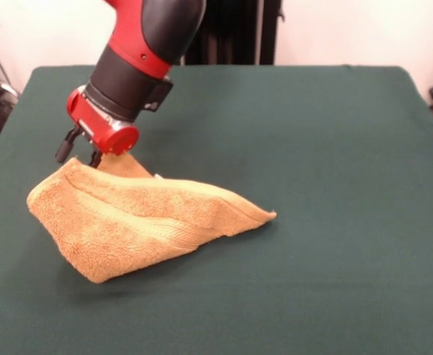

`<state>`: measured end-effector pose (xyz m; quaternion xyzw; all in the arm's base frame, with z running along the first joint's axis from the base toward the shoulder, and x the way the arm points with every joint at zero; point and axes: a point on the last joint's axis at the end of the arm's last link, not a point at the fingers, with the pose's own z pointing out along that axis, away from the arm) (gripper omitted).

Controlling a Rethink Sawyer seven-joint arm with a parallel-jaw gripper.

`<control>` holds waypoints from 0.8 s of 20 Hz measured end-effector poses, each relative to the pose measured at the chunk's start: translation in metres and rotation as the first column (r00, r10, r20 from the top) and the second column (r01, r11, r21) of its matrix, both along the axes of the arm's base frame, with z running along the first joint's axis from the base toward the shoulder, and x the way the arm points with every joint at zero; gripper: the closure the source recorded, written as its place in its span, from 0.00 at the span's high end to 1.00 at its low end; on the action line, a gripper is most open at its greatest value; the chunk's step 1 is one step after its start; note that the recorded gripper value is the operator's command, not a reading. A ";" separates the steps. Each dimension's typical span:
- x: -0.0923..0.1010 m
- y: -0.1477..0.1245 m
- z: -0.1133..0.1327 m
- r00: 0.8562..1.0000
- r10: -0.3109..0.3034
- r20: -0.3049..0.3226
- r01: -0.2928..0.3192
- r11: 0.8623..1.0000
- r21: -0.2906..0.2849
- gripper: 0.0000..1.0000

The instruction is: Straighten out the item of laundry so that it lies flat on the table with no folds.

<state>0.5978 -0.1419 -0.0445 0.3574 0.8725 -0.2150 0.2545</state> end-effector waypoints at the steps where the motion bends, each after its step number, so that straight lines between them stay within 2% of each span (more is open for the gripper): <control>1: 0.001 -0.003 -0.005 1.000 0.001 0.008 -0.001 1.000 -0.003 1.00; 8: 0.008 0.000 -0.007 0.998 0.026 0.052 -0.024 0.999 -0.033 1.00; 16: 0.026 0.013 0.009 0.990 0.083 0.116 -0.078 0.996 -0.041 1.00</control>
